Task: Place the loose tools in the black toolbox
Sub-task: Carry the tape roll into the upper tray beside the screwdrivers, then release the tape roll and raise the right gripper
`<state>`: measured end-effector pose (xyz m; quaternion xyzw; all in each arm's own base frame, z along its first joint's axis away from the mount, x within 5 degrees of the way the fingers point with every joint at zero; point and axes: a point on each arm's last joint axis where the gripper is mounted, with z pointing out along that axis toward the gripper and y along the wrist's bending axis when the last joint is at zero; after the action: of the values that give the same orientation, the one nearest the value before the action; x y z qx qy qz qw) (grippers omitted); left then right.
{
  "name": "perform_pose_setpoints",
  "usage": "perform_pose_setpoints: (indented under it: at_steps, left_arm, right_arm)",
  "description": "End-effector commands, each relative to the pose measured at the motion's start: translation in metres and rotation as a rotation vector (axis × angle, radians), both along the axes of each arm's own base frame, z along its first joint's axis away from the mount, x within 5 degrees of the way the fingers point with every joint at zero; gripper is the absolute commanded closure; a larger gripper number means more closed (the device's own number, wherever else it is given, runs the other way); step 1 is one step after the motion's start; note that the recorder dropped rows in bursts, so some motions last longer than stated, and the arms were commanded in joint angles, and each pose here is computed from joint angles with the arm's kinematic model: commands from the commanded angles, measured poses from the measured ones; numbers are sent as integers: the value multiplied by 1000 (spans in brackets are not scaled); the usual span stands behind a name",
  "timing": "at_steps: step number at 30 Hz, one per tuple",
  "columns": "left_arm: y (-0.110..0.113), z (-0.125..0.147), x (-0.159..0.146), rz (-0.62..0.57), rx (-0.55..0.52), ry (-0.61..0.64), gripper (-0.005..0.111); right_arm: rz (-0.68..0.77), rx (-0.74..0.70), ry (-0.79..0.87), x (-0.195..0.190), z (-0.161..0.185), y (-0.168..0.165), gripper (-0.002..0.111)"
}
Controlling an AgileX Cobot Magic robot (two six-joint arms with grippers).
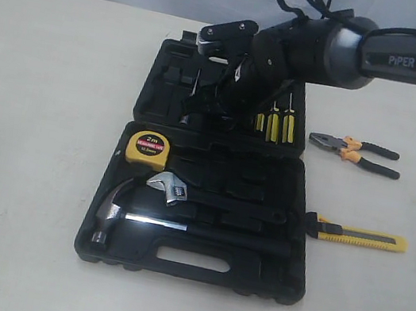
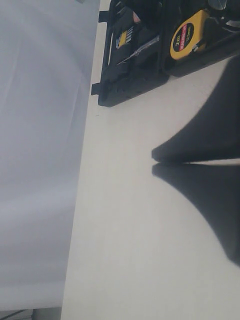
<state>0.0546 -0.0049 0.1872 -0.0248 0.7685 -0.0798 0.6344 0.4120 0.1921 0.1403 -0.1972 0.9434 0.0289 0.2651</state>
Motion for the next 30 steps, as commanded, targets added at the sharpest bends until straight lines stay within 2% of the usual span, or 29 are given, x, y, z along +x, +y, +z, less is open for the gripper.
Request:
perform_pose_setpoints:
  at_steps: [1,7,10,13,20,23,25,26,27,29,30]
  left_arm:
    - [0,1,0,-6,2,-1,107]
    - [0,1,0,-6,2,-1,107]
    - [0,1,0,-6,2,-1,107]
    - [0,1,0,-6,2,-1,107]
    - [0,1,0,-5,5,-1,107]
    - [0,1,0,-5,5,-1,107]
    - [0,1,0,-5,5,-1,107]
    - [0,1,0,-5,5,-1,107]
    - [0,1,0,-5,5,-1,107]
    - [0,1,0,-5,5,-1,107]
    - [0,1,0,-5,5,-1,107]
  right_arm:
    - [4,-9,-9,1,1,-3,99]
    - [4,-9,-9,1,1,-3,53]
    - [4,-8,-11,1,1,-3,39]
    - [4,-9,-8,1,1,-3,33]
    - [4,1,-20,1,7,-3,33]
    - [4,15,-48,0,21,-3,39]
    - [4,24,-67,-1,30,-4,51]
    - [4,28,-77,-1,35,-4,61]
    - [3,33,-87,-2,41,-4,84]
    - [1,35,-84,-2,42,-4,108]
    - [1,33,-80,-2,40,-4,108]
